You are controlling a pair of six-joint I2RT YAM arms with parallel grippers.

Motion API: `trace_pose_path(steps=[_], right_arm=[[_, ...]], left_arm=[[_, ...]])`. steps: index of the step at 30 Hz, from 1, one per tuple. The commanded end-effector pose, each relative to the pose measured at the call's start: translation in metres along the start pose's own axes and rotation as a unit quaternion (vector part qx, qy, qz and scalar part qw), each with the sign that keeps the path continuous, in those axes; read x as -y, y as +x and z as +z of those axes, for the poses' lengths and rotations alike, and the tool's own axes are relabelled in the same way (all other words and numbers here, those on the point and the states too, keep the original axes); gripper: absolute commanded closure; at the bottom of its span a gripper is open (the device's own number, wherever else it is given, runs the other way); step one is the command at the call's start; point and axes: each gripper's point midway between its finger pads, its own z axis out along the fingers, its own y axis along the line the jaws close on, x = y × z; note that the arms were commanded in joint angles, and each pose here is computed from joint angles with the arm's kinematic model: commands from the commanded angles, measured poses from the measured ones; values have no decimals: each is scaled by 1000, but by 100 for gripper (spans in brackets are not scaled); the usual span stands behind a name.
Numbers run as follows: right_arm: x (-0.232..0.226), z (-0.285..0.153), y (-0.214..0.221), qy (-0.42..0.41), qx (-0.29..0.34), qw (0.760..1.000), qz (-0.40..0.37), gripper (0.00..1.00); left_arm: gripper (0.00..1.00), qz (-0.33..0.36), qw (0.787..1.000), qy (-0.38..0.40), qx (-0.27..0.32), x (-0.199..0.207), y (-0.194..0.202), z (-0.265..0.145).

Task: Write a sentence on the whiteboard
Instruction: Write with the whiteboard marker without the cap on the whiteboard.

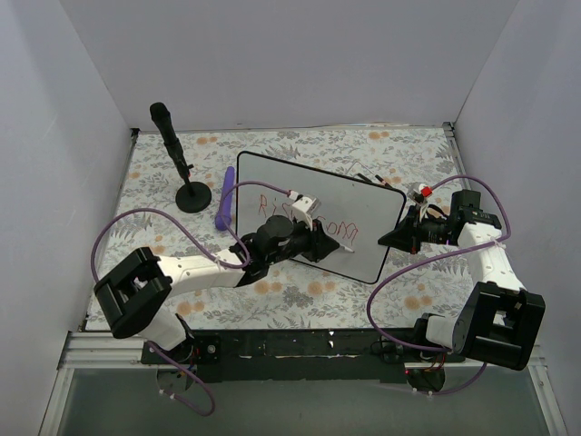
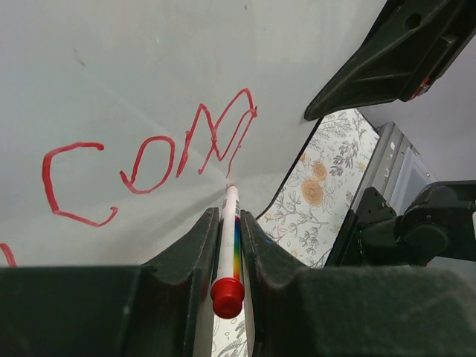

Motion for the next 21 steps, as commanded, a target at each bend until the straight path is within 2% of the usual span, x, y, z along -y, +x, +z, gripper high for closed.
trace_pose_path(steps=[1, 10, 15, 21], right_arm=[[5, 0, 2, 10, -15, 999, -27, 99], [5, 0, 1, 11, -15, 999, -28, 99], [5, 0, 1, 10, -16, 999, -28, 99], [5, 0, 2, 11, -17, 999, -28, 99]], left_arm=[[100, 10, 999, 19, 39, 15, -34, 6], [100, 19, 998, 40, 53, 29, -49, -6], [100, 22, 995, 68, 73, 46, -63, -36], [100, 28, 993, 61, 93, 48, -76, -66]])
